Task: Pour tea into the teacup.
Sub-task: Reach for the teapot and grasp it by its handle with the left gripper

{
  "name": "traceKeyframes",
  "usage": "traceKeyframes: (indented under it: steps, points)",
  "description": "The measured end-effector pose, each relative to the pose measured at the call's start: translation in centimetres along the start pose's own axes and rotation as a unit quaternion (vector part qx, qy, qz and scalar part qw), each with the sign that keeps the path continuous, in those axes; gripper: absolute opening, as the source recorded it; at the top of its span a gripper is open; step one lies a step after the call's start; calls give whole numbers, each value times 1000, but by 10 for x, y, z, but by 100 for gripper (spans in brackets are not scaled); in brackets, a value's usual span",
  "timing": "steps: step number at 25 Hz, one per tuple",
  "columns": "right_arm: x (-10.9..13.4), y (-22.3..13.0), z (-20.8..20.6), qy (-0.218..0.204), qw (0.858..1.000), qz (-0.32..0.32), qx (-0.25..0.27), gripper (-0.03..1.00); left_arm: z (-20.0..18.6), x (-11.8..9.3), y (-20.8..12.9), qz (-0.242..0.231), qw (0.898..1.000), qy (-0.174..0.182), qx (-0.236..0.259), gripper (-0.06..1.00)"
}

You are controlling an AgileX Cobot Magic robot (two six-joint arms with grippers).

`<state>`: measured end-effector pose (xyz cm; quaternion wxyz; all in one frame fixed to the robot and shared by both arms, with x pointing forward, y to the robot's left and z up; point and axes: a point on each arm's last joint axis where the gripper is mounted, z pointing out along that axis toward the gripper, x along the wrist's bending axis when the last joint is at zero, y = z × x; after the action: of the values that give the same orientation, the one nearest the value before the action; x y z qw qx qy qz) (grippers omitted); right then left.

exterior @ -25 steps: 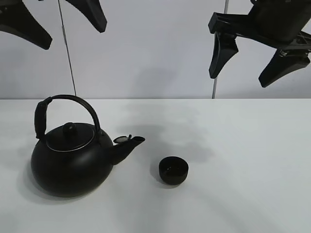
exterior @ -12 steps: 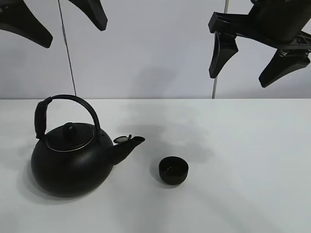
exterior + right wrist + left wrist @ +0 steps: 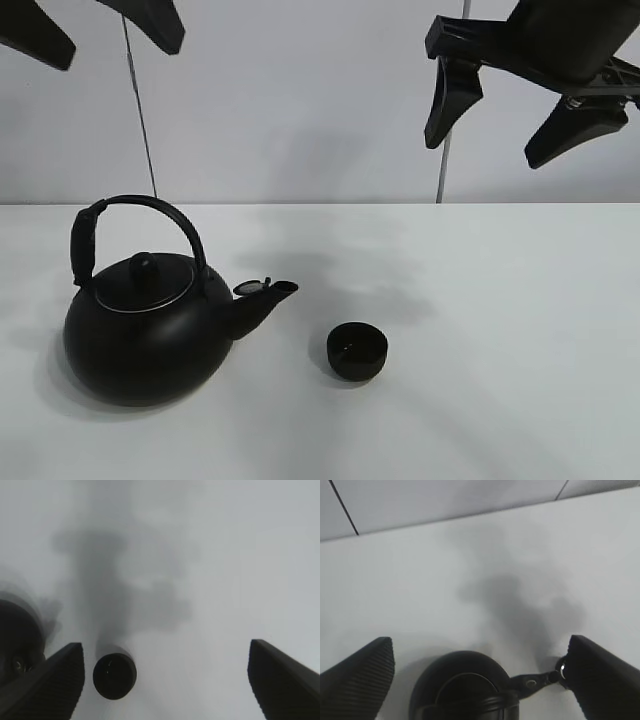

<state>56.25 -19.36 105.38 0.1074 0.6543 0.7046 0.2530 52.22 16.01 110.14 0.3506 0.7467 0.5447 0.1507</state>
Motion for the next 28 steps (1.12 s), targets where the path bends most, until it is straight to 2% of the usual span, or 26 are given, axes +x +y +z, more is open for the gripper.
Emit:
traceKeyframes:
  steps: [2,4,6,8,10,12,15,17,22,27,28]
  points:
    - [1,3,0,3,1000,0,-14,61,-11,4,-11,19,998,10,-51,66]
    - [1,5,0,5,1000,1,-28,61,-27,8,-26,40,992,16,-116,66]
    - [1,8,0,8,999,1,-42,61,-38,11,-44,73,980,19,-187,66]
    - [2,10,-1,11,998,1,-57,61,-44,16,-69,124,965,27,-228,65]
    - [2,13,-1,13,997,1,-71,61,-45,25,-92,161,955,41,-247,62]
    - [3,15,-1,15,996,1,-85,61,-39,38,-116,177,952,62,-242,59]
    - [3,18,-2,18,995,1,-98,61,-27,56,-146,185,952,89,-229,56]
    - [3,19,-2,19,994,1,-106,61,-21,60,-159,182,950,90,-238,55]
    - [4,21,-3,21,993,2,-117,61,0,62,-182,120,951,55,-278,55]
    - [4,21,-3,21,993,2,-118,61,24,64,-189,101,945,27,-311,54]
    - [4,21,-3,21,993,2,-118,61,30,65,-191,97,946,24,-308,54]
